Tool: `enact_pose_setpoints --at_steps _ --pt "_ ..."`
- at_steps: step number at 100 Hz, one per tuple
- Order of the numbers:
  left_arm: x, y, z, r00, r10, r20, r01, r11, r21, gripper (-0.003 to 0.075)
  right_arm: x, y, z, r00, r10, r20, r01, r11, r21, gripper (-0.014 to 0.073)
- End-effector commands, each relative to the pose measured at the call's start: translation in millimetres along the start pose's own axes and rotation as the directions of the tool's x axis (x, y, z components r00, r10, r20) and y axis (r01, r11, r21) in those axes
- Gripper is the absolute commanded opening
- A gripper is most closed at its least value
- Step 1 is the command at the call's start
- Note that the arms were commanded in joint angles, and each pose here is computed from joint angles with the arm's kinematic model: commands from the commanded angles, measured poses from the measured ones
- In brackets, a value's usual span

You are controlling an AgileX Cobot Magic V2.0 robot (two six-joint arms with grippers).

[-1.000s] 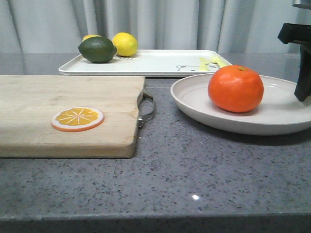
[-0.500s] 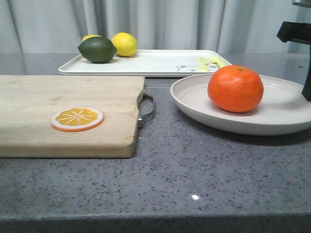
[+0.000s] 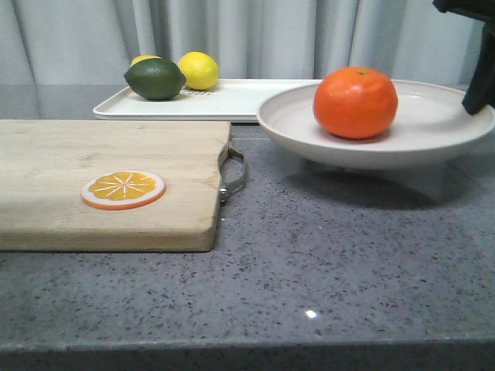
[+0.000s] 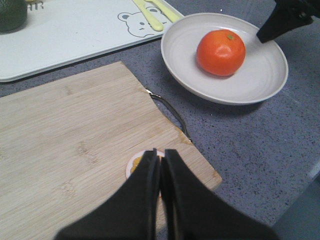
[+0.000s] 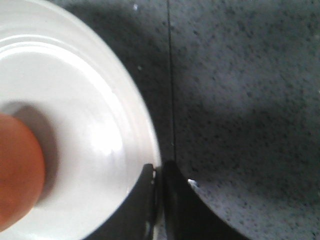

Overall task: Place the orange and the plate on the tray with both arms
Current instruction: 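Lift the plate with the right gripper and move it over the tray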

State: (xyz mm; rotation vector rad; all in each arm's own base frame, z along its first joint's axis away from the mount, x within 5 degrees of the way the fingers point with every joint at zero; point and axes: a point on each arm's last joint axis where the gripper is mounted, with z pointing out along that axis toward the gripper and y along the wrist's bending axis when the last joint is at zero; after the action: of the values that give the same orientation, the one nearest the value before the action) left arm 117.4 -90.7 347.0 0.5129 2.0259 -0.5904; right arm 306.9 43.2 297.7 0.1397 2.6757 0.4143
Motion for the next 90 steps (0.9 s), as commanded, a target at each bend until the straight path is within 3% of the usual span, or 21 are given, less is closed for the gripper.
enact_pose_setpoints --at_steps 1,47,90 --pt "-14 -2 -6 0.994 -0.021 0.107 0.02 1.0 0.009 -0.0019 -21 13 -19 0.994 -0.003 0.108 0.012 0.997 -0.083 -0.0066" --pt "-14 -2 -6 0.994 -0.021 0.107 0.02 1.0 0.009 -0.0019 -110 44 -5 0.988 -0.078 0.137 0.098 0.984 -0.146 -0.0064" --pt "-14 -2 -6 0.994 -0.03 0.107 0.028 1.0 0.014 -0.0019 -165 67 34 0.973 -0.148 0.175 0.179 0.967 -0.179 -0.0059"
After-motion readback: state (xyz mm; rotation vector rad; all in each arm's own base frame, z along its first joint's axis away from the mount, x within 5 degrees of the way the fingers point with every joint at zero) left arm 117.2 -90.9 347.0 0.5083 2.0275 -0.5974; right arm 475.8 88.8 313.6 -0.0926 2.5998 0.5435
